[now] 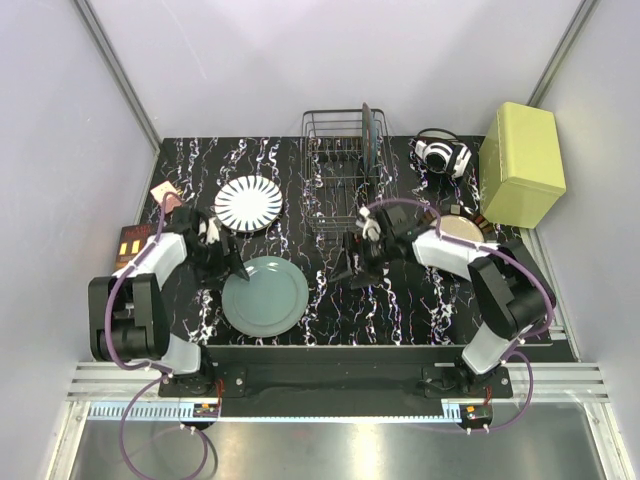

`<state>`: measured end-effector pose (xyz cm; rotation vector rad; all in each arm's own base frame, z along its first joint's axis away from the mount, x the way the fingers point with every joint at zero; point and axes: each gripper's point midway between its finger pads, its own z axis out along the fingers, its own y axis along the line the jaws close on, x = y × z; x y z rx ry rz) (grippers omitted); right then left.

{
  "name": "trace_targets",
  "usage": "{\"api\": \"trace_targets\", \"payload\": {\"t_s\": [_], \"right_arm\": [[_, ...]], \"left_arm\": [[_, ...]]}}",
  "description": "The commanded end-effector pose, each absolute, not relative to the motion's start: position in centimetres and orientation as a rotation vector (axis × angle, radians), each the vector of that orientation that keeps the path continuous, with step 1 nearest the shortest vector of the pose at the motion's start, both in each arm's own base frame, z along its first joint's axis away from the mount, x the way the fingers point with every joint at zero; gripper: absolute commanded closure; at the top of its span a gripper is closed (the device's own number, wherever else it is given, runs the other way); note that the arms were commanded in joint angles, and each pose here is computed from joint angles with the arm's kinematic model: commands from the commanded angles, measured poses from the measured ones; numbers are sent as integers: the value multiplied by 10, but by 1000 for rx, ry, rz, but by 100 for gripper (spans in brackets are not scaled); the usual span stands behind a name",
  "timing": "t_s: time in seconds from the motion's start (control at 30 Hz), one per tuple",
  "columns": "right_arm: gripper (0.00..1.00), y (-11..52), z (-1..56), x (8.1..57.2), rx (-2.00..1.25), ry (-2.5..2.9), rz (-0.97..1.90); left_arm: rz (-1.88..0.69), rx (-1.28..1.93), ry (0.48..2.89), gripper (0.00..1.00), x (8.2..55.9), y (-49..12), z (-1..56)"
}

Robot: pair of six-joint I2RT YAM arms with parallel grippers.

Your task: Load the plates into the dish rack

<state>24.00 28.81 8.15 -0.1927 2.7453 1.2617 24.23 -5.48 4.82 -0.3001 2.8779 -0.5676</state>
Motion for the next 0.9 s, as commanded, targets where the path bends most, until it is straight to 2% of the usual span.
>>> {"api": "trace_targets", "payload": {"t_s": [0.0,0.13,0.23,0.27,0.33,0.37,0.43,0.47,0.5,0.67,0.77,0.87], "right_arm": [[9,319,95,238,-157,2559,1490],[9,331,80,234,-156,2581,1508],[9,336,73,238,-153,2571,1505],[9,338,74,239,-142,2565,1508],[9,338,72,237,-101,2568,1516],[9,335,67,232,-81,2581,1520],[9,333,65,223,-56,2587,1541],[9,329,58,216,-46,2600,1535],[10,327,53,213,-32,2613,1523],[13,323,37,194,-8,2673,1526],[21,330,40,204,-13,2623,1545],[23,339,49,225,23,2558,1527]], "left_arm": [[-621,-534,2780,18,248,-60,41],[-596,-591,2801,19,233,-59,32],[-672,-595,2800,27,225,-68,26],[-698,-611,2789,38,225,-71,24],[-798,-612,2772,51,221,-82,25],[-824,-609,2763,66,222,-85,24],[-893,-634,2777,80,216,-93,21],[-912,-633,2772,92,217,-96,20],[-926,-629,2771,99,217,-97,19],[-961,-594,2794,100,219,-103,14],[-955,-548,2824,100,214,-108,8],[-991,-508,2838,100,208,-116,10]]}}
